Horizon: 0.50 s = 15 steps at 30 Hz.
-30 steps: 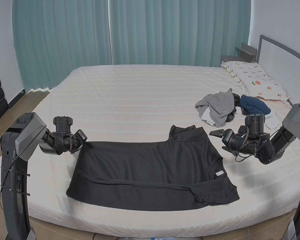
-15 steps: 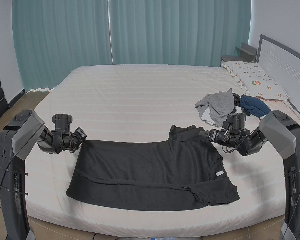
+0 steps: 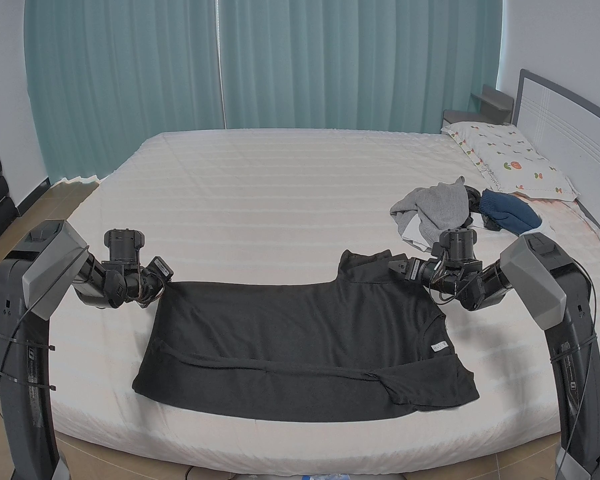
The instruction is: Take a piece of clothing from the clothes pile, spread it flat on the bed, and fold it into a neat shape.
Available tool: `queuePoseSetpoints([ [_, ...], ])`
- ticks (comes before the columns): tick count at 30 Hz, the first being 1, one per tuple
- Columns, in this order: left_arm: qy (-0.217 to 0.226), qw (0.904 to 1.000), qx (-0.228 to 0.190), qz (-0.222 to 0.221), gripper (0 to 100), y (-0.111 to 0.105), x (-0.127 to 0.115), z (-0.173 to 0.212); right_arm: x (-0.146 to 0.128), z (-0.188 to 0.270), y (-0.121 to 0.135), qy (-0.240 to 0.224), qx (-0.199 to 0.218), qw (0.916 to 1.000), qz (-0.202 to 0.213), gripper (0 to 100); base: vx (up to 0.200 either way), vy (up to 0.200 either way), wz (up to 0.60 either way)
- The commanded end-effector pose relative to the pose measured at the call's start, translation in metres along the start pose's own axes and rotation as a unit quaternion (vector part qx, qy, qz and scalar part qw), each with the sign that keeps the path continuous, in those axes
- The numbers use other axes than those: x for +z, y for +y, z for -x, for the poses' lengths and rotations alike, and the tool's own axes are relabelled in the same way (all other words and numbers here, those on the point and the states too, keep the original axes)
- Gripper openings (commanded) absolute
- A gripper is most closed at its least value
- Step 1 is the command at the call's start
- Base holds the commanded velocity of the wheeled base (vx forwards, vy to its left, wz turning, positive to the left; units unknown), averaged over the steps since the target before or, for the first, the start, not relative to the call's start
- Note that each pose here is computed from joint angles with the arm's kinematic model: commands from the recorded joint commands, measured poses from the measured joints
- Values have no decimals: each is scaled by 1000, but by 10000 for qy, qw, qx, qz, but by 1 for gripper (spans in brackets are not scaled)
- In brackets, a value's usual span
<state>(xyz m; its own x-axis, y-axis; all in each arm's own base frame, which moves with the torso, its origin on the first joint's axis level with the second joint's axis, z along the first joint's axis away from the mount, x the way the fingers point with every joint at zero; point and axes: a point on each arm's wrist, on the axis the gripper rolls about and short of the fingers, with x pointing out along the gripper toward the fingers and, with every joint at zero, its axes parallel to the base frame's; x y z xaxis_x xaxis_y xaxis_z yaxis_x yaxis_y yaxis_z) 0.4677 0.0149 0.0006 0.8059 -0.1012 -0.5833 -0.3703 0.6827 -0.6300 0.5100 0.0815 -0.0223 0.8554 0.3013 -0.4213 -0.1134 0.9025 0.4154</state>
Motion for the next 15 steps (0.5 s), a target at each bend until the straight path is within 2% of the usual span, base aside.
queuePoseSetpoints([
  [1,-8,10000,-5,-3,0,0,0,0,-2,-4,-2,-1,-2,10000,-24,0,0,0,0],
  [9,-45,10000,-32,-9,0,-3,3,3,7,7,-3,36,-78,9998,-184,0,0,0,0],
  [10,-83,9999,-59,-23,0,-7,5,7,13,15,-2,10,-73,9993,-366,0,0,0,0],
  [15,-141,9998,-108,-51,0,-12,10,16,28,35,3,-123,-39,9979,-633,0,0,0,0],
])
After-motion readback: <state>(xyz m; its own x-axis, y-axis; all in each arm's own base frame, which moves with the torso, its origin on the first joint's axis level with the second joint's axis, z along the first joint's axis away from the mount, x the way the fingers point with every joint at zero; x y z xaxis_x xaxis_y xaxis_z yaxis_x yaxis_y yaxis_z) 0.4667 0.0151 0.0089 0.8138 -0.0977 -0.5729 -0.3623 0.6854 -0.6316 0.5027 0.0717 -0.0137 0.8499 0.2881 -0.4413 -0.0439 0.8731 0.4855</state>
